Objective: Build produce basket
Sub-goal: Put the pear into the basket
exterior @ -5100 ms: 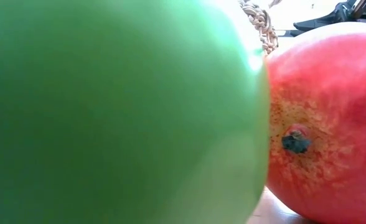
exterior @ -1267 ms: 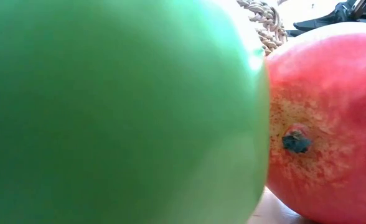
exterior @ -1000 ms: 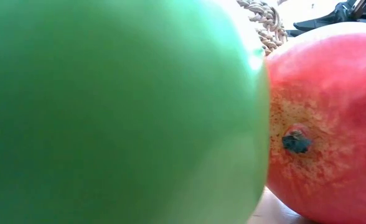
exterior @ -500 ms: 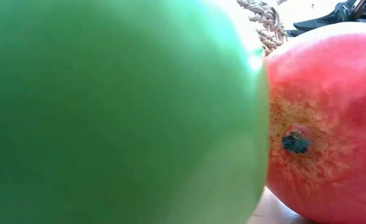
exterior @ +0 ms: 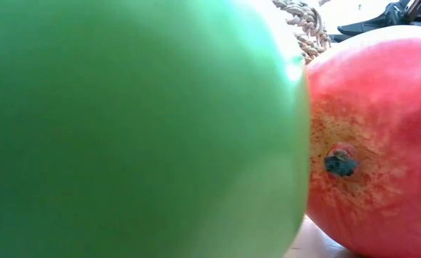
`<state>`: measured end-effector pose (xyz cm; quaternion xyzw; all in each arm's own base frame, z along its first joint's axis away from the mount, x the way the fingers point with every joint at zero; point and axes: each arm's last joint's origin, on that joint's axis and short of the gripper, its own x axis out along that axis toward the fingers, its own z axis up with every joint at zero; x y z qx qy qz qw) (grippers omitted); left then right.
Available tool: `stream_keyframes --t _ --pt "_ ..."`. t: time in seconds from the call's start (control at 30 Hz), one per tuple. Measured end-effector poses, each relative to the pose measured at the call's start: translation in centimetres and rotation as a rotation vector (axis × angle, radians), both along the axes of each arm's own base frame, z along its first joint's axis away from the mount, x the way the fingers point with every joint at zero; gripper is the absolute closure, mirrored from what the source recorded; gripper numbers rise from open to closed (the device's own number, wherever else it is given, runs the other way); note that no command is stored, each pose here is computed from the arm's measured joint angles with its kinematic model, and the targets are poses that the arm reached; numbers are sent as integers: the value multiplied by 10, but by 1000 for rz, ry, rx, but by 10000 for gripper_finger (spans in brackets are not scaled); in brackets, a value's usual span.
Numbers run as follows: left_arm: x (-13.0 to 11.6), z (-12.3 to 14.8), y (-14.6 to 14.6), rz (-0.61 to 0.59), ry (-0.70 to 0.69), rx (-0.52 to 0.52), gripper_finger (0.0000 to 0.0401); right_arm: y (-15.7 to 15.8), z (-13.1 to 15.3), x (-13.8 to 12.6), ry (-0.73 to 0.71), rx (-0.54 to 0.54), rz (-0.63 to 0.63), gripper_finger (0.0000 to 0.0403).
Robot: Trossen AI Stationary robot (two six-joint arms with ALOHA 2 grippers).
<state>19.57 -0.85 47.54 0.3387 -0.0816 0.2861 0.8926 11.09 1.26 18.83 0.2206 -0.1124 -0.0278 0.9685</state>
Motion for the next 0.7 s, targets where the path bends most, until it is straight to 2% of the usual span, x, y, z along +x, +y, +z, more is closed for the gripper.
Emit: stream_keyframes --t 0.2,0.33,0.57,0.63,0.7 --pt "19 -5 -2 102 183 266 115 0 0 0 0 0 0 338" --pt "28 -6 -4 129 239 349 115 0 0 0 0 0 0 338" --pt "34 -10 -5 127 256 350 115 0 0 0 0 0 0 338" --pt "34 -9 -4 108 222 294 115 0 0 0 0 0 0 338" --pt "33 -8 -1 74 141 161 115 0 0 0 0 0 0 338"
